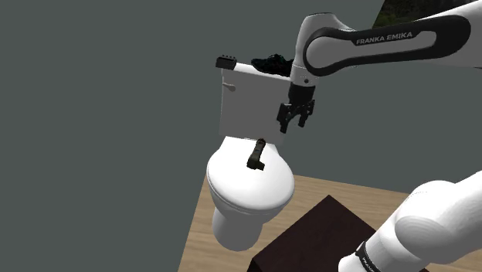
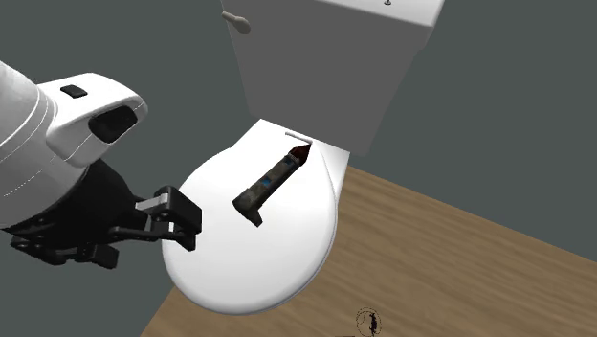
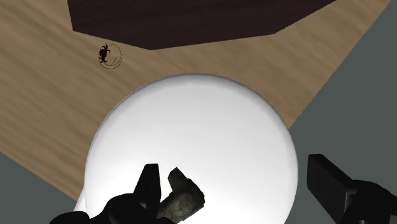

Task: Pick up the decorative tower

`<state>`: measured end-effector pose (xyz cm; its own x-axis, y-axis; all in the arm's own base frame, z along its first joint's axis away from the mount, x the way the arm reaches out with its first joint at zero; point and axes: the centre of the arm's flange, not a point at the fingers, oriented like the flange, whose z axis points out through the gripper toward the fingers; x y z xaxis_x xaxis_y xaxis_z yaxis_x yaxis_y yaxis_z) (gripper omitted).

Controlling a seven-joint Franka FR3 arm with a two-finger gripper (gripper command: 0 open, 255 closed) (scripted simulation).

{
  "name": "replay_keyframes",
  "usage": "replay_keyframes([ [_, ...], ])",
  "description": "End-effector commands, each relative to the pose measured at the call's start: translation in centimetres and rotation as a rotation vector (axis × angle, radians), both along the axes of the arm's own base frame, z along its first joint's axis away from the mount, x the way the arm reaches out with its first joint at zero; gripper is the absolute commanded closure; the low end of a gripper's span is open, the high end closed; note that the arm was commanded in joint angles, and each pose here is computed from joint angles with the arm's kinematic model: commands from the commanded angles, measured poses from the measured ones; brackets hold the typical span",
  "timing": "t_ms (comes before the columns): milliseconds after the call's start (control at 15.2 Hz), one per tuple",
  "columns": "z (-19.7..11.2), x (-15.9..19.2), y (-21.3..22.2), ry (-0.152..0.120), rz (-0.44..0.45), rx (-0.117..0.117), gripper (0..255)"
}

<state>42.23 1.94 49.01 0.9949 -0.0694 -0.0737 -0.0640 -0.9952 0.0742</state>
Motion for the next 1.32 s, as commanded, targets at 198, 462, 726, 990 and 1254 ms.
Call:
replay_keyframes([
  [198,-4.7,4.5,-0.7,-0.001,-0.105,-0.038,0],
  [462,-8.5,8.2,-1.6,0.0,-0.187,-0.069,0],
  [726,-12.2,11.8,-2.9,0.0,-0.27,-0.099,0],
  [990,-15.9,15.3,-4.6,0.0,-0.352,-0.13,0],
  [1254,-19.5,18.7,-6.7,0.0,-0.435,-0.16,0],
])
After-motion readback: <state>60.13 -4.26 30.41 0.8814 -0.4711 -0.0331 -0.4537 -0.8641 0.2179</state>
